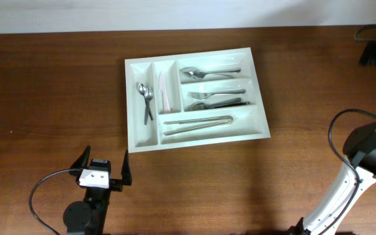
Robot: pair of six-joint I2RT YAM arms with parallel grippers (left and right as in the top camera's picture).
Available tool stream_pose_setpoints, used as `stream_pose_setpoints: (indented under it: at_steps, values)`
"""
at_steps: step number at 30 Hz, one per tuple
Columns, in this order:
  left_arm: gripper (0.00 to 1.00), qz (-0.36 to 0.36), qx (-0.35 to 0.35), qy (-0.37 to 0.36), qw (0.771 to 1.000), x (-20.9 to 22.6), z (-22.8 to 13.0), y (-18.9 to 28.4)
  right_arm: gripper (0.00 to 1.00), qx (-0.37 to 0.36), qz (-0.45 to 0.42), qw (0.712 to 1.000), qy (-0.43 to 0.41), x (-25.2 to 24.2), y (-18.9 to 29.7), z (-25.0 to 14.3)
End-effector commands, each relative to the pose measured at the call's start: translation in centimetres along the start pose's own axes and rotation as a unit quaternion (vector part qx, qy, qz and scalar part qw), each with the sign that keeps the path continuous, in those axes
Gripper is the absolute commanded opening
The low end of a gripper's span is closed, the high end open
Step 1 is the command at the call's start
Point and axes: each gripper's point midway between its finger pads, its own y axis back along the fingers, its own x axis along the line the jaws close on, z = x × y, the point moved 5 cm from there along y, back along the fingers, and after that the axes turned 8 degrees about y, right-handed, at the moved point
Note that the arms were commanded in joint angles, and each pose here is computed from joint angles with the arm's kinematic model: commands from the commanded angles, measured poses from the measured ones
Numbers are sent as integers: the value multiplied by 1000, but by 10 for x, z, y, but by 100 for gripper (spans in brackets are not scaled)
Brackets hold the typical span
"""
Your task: Pack container
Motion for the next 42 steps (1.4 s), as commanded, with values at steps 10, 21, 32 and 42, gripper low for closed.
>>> stream_pose_setpoints:
  at_steps: [10,21,32,42]
  values:
    - [99,9,1,-8,1000,3,-2,0,99,-220,4,974,46,53,156,42]
    - [99,9,1,-8,1000,3,-2,0,99,-334,19,939,77,94,238,-16]
    - [99,9,1,-8,1000,3,-2,0,99,-409,78,900,130,138,296,-146]
    - [99,9,1,-8,1000,3,-2,0,99,-589,124,787,138,152,304,-217]
